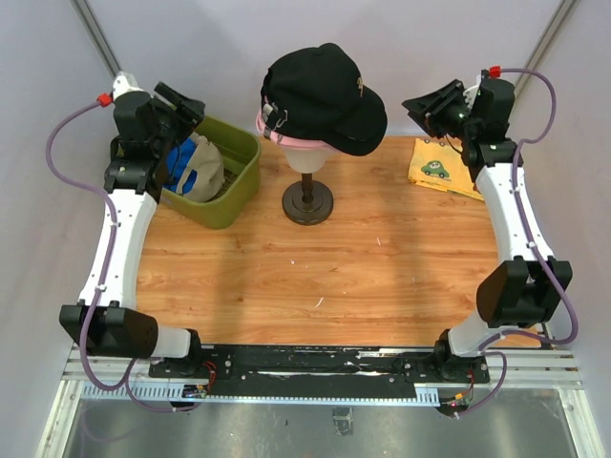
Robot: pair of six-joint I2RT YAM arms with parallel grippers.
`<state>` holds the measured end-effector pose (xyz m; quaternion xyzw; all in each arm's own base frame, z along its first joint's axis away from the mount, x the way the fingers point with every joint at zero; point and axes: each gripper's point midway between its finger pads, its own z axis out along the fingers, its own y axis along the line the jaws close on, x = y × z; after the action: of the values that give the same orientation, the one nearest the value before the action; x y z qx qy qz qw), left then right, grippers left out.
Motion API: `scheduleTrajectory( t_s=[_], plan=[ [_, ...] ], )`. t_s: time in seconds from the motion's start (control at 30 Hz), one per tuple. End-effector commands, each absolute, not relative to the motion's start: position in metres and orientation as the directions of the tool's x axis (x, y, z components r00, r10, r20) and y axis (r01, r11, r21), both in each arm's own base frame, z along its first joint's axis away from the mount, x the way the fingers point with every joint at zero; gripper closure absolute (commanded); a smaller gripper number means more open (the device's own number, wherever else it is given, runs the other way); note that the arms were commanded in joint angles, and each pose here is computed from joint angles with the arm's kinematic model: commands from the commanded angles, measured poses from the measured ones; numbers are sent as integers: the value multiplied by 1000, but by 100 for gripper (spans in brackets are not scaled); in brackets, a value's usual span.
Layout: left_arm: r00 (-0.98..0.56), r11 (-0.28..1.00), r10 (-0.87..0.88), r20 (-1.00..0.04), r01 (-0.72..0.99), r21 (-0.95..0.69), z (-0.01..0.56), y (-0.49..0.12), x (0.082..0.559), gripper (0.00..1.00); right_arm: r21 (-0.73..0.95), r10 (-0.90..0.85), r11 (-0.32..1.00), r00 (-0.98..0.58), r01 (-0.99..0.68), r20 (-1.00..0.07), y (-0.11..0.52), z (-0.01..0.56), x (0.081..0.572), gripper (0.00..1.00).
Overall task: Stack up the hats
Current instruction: Stack the hat on the hat, then pick up the hat from the bin.
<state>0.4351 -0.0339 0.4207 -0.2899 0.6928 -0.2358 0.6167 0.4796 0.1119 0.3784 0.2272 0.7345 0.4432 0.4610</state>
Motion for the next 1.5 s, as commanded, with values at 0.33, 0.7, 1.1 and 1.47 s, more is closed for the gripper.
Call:
scheduleTrajectory(
  t_s=[0.33,0.7,1.1,1.47],
  plan=[
    [-237,773,-590,-772,-444,-454,285,11,479,27,755,664,644,-403,-119,-630,107,367,445,62],
    [-244,792,-487,-838,-527,-307,249,45,520,23,737,621,659,-443,-151,-646,130,352,431,62],
    [-268,830,-448,-853,-480,-285,214,47,566,22,702,579,690,-448,-177,-682,140,347,421,62],
    [-312,861,-428,-848,-425,-279,182,38,560,30,666,550,727,-437,-169,-712,133,347,411,62]
  ],
)
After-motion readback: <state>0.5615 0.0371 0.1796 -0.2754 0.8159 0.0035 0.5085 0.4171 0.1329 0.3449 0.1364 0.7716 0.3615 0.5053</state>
